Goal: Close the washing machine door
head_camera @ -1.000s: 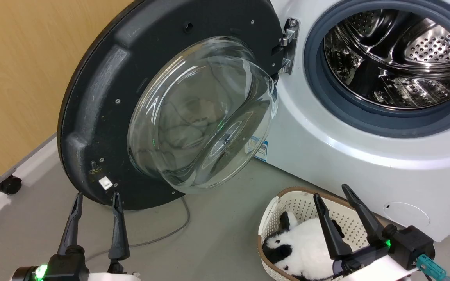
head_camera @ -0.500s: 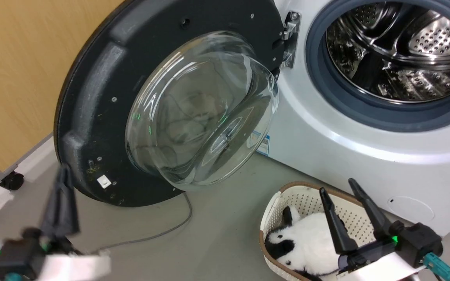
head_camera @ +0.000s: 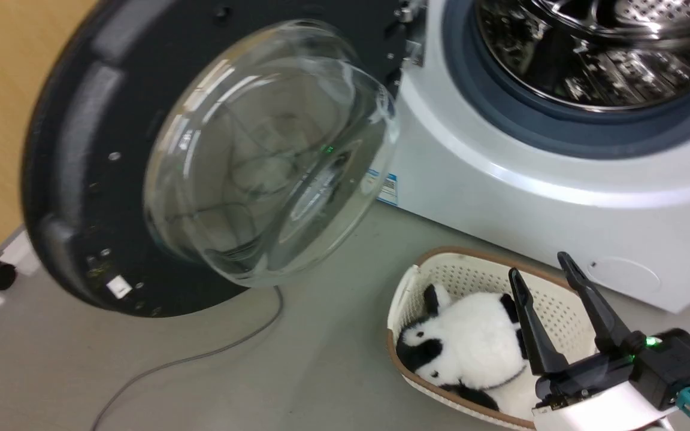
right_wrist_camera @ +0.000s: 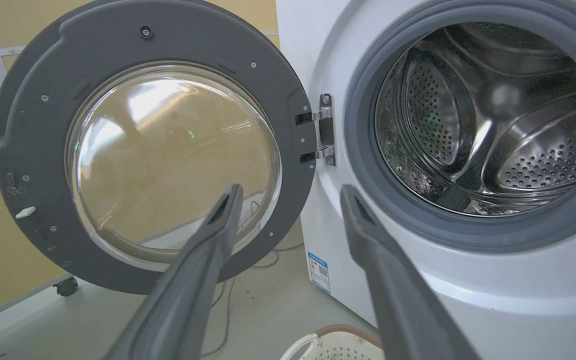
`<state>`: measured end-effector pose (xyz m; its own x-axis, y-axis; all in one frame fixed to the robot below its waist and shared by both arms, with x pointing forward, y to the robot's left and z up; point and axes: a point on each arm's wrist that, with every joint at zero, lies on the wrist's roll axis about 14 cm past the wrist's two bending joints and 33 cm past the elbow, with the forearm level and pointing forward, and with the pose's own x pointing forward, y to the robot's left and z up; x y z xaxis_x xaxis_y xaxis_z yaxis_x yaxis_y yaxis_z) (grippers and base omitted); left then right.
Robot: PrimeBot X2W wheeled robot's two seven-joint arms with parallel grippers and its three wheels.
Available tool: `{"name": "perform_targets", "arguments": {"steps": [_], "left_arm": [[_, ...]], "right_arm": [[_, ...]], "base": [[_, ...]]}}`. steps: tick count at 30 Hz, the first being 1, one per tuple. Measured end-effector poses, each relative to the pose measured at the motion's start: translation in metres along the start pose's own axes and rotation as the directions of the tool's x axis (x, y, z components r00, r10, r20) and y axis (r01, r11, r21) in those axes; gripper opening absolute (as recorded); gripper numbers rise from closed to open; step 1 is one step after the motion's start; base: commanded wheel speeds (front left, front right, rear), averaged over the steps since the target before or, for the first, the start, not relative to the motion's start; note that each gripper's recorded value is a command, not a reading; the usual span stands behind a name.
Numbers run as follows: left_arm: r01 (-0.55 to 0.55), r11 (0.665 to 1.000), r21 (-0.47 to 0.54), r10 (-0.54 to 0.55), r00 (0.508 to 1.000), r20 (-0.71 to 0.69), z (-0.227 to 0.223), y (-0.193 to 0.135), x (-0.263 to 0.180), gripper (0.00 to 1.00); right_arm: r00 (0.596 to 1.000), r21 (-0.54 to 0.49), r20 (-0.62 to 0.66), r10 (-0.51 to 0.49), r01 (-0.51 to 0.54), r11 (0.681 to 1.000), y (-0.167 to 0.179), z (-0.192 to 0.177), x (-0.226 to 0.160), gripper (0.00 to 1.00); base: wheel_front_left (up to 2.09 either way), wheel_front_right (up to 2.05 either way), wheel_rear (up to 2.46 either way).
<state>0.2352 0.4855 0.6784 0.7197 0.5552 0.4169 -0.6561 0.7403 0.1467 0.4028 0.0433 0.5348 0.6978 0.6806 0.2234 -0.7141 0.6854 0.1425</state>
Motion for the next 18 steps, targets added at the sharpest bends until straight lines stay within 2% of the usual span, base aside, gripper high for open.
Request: {"name": "perform_targets", "arguments": {"steps": [2, 3, 5, 7, 9, 10, 14, 16, 18], "left_arm": [[-0.082, 0.990, -0.118, 0.072, 0.994, -0.088, -0.021, 0.015, 0.012, 0.00], [-0.133, 0.972, -0.193, 0.110, 0.986, -0.126, -0.030, 0.022, 0.016, 0.00], [-0.227, 0.914, -0.336, 0.149, 0.959, -0.242, -0.053, 0.029, 0.023, 0.00], [-0.316, 0.820, -0.477, 0.140, 0.919, -0.368, -0.079, 0.028, 0.024, 0.00], [-0.390, 0.684, -0.616, 0.074, 0.878, -0.474, -0.100, 0.018, 0.022, 0.00], [-0.416, 0.634, -0.652, 0.025, 0.854, -0.520, -0.110, 0.011, 0.019, 0.00], [-0.464, 0.497, -0.733, -0.174, 0.774, -0.609, -0.131, -0.016, 0.005, 0.00], [-0.465, 0.437, -0.770, -0.249, 0.761, -0.600, -0.130, -0.026, 0.003, 0.00], [-0.457, 0.390, -0.799, -0.307, 0.754, -0.581, -0.127, -0.034, 0.001, 0.00]], "right_arm": [[1.000, -0.002, 0.002, -0.016, 0.016, 1.000, -0.006, 0.000, -0.002, 1.00], [1.000, -0.003, 0.002, -0.024, 0.024, 1.000, -0.009, 0.000, -0.002, 1.00], [0.999, -0.005, -0.003, -0.041, 0.041, 0.999, -0.015, -0.002, -0.005, 1.00], [0.999, -0.006, -0.008, -0.052, 0.052, 0.999, -0.019, -0.003, -0.008, 1.00], [0.998, -0.006, -0.011, -0.059, 0.059, 0.998, -0.021, -0.004, -0.010, 1.00], [0.998, -0.006, -0.013, -0.061, 0.061, 0.998, -0.022, -0.005, -0.010, 1.00], [0.997, -0.008, -0.011, -0.074, 0.074, 0.997, -0.026, -0.004, -0.012, 1.00], [0.997, -0.008, -0.010, -0.076, 0.076, 0.997, -0.027, -0.004, -0.012, 1.00], [0.997, -0.009, -0.009, -0.076, 0.075, 0.997, -0.026, -0.003, -0.012, 1.00]], "base": [[0.00, 0.00, 0.00], [0.00, 0.00, 0.00], [0.00, 0.00, 0.00], [0.00, 0.00, 0.00], [0.00, 0.00, 0.00], [0.00, 0.00, 0.00], [0.00, 0.00, 0.00], [0.00, 0.00, 0.00], [0.00, 0.00, 0.00]]}}
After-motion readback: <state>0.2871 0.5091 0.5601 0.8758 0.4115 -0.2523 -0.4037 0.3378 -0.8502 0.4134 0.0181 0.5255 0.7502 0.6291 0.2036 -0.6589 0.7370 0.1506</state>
